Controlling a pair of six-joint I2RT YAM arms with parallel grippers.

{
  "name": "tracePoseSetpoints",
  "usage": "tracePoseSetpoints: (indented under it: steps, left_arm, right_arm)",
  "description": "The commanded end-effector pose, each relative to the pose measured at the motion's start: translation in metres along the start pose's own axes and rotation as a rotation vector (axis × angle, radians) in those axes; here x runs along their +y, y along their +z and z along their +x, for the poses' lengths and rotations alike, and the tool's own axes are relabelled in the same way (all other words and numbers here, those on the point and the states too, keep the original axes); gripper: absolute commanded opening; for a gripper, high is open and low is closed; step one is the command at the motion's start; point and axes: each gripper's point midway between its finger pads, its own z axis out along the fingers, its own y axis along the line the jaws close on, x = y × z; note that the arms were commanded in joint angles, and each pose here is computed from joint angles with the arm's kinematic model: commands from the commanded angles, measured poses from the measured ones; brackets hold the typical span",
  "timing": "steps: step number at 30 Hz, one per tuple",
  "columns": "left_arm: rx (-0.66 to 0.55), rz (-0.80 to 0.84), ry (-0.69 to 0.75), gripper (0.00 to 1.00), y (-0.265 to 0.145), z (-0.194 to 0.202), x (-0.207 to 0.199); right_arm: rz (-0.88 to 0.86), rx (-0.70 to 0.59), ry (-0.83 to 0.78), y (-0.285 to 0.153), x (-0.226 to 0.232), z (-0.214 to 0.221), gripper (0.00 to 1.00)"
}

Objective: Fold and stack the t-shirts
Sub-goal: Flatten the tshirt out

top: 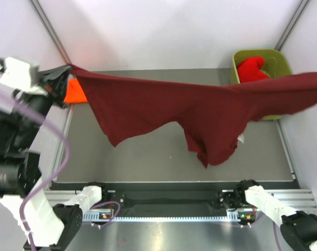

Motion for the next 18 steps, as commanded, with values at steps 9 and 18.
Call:
tracePoseSetpoints:
  steps: [9, 18]
  left_arm:
    - [-0.007, -0.158, 0.132, 0.0, 0.026, 0.009, 0.043]
    - [0.328, 0.034, 0.136, 0.0, 0.123, 0.196, 0.043]
  right_arm:
    - [0.157, -0.06, -0.097, 0.021, -0.021, -0.008, 0.0]
    - [0.008, 0.169, -0.23, 0.155, 0.085, 0.11, 0.0]
